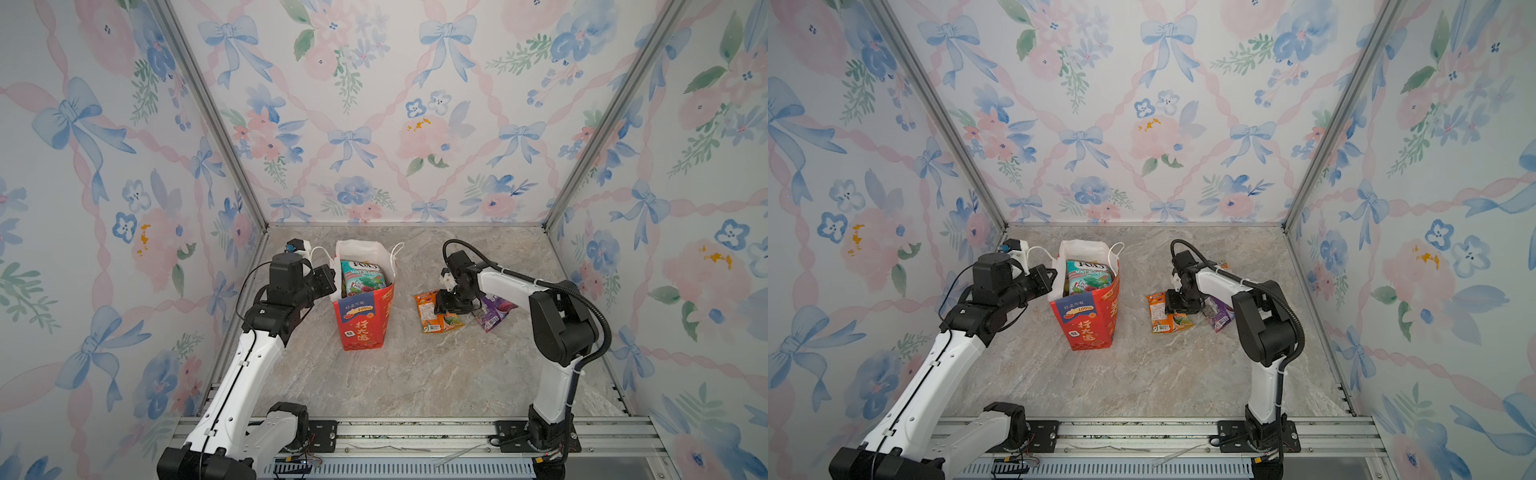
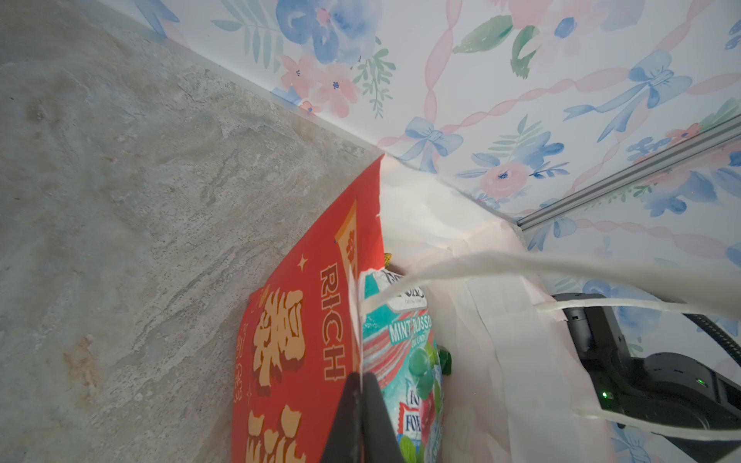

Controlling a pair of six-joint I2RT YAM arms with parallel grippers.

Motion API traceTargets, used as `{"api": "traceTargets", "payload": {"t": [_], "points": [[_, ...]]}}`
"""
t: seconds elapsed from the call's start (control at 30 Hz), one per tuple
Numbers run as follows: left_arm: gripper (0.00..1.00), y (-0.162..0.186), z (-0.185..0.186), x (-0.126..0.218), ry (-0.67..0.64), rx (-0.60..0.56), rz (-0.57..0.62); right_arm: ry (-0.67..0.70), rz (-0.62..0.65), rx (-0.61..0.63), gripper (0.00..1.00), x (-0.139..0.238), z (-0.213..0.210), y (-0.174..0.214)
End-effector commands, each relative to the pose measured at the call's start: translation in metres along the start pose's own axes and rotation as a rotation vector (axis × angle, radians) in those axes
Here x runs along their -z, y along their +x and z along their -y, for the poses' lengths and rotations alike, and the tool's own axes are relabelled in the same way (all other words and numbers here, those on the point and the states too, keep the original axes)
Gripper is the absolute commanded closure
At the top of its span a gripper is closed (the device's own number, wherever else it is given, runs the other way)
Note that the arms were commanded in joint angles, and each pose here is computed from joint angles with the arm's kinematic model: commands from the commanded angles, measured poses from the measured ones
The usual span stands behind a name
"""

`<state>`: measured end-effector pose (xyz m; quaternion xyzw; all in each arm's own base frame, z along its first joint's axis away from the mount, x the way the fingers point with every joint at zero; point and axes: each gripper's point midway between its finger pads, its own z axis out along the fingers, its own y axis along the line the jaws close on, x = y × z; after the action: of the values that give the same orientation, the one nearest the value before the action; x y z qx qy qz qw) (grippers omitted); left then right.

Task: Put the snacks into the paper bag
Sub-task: 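Lower the right gripper and close it on the orange fruit candy bag's top edge, then lift the orange fruit candy bag off the table with the right gripper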

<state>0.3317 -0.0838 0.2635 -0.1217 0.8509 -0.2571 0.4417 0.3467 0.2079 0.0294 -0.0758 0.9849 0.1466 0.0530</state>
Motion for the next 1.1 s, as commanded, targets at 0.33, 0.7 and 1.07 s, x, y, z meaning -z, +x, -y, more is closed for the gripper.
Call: {"api": "traceTargets", "payload": {"t": [0.33,0.7,1.07], "points": [[1.0,0.001,-0.002,0.004,-0.009,0.005,0.002,-0.037,0.022,0.011,0.7,0.022,-0.014,-0.002],[1.0,0.002,-0.003,0.003,-0.01,0.007,-0.002,-0.122,0.103,0.017,1.0,0.06,-0.03,-0.016],[1.0,0.002,-0.002,0.003,-0.008,0.005,-0.003,-0.166,0.183,0.013,1.0,0.109,-0.035,-0.027]]}}
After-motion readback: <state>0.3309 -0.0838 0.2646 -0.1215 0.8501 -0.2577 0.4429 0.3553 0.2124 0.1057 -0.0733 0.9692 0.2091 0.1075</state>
